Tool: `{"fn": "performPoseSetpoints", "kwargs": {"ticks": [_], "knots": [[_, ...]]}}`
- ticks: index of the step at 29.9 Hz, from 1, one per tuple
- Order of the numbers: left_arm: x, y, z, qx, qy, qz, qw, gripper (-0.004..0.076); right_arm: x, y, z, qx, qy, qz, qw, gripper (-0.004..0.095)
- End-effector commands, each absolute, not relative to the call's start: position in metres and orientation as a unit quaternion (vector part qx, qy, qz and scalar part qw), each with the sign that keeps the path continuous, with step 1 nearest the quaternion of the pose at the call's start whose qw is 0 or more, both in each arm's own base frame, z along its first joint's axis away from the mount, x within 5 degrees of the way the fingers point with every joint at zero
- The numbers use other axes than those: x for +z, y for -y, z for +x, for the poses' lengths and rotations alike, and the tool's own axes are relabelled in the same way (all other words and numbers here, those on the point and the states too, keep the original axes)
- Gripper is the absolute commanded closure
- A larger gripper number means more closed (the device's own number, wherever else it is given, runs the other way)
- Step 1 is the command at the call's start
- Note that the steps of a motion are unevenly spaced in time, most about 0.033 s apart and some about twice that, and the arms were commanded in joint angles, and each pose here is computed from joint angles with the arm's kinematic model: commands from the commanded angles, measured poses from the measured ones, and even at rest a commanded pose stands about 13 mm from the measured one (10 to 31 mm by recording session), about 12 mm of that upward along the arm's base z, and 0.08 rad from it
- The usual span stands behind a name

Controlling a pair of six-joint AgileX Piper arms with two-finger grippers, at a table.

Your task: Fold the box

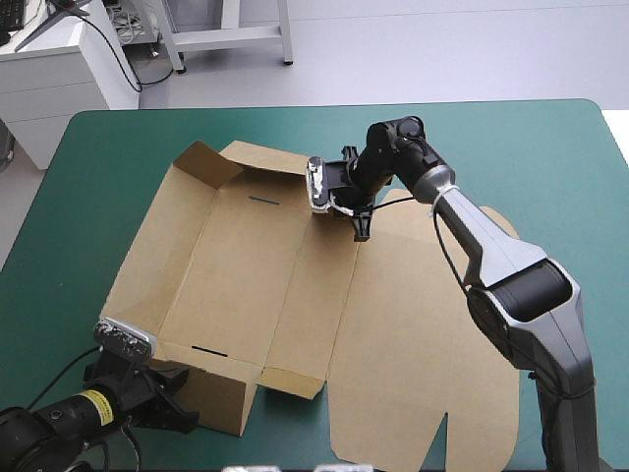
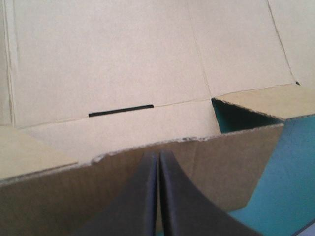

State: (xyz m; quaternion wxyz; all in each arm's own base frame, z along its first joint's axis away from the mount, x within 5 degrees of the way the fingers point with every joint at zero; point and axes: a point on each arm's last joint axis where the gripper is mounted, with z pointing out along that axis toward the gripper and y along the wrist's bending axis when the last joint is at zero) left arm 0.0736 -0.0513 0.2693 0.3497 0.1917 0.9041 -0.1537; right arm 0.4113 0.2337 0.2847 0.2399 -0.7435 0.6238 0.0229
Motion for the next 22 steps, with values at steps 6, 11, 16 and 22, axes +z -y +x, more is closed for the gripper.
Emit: {"fn": "performPoseSetpoints", "kwargs": {"ticks": [6,11,16,22], "knots": [[0.287,0.056,0.079,-0.179,-0.883,0.183,0.394,0.0732,0.322,-0.249,0.394,0.011,-0.506,-0.808,0.302,0.0927],[0.299,0.056,0.079,-0.185,-0.874,0.185,0.410,0.0732,0.314,-0.252,0.398,0.014,-0.508,-0.806,0.304,0.0927],[0.308,0.056,0.079,-0.188,-0.868,0.185,0.422,0.0732,0.299,-0.257,0.405,0.031,-0.518,-0.799,0.305,0.0924],[0.308,0.056,0.079,-0.188,-0.868,0.185,0.421,0.0732,0.289,-0.259,0.411,0.044,-0.561,-0.768,0.305,0.0716]]}}
